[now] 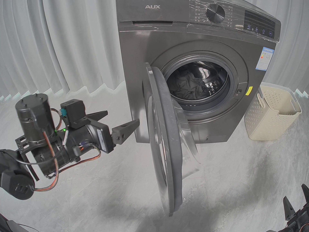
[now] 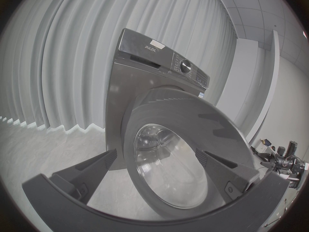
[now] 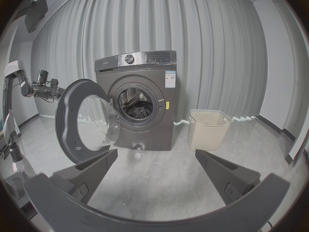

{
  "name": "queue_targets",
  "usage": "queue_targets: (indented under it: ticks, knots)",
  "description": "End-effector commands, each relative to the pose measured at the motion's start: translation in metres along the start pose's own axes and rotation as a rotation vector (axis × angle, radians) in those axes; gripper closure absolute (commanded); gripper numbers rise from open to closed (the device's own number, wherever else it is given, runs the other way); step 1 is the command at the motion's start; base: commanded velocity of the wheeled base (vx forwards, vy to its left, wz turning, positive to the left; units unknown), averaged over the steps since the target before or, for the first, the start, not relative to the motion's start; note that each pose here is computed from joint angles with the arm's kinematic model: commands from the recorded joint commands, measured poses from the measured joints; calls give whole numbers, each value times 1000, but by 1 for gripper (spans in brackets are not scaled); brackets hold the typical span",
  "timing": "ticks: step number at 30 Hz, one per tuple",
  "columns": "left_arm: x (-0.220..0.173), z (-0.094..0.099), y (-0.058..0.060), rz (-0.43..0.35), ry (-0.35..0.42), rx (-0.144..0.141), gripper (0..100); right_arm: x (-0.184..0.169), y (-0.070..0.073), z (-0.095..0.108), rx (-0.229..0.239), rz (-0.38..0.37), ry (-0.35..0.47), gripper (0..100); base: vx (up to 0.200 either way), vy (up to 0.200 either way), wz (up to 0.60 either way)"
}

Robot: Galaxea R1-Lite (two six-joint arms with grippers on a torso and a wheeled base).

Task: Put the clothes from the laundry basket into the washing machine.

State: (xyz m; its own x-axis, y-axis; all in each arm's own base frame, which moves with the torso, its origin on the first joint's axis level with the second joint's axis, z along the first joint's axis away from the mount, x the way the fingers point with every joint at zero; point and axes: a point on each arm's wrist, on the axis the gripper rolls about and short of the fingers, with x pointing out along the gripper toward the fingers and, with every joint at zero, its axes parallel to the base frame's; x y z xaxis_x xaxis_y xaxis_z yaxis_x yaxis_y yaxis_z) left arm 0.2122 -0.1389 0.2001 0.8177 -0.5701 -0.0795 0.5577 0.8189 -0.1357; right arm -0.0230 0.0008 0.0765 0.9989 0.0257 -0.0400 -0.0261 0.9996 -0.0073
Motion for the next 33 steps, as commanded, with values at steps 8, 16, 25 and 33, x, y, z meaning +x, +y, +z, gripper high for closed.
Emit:
queue_targets:
  ticks: [8,16,25,33]
  knots:
    - [75,-21,-22,-24,50,0,0,-1,0,-1,2,0,-15,0,0,0,0]
    - [48,-18,-21,-17,44,0,0,-1,0,-1,-1,0,-15,0,0,0,0]
    - [40,-16,-21,-22,42,0,0,-1,0,-1,-1,0,-15,0,0,0,0]
    - [95,-16,-28,-36,26,-9,0,-1,0,-1,-1,0,-15,0,0,0,0]
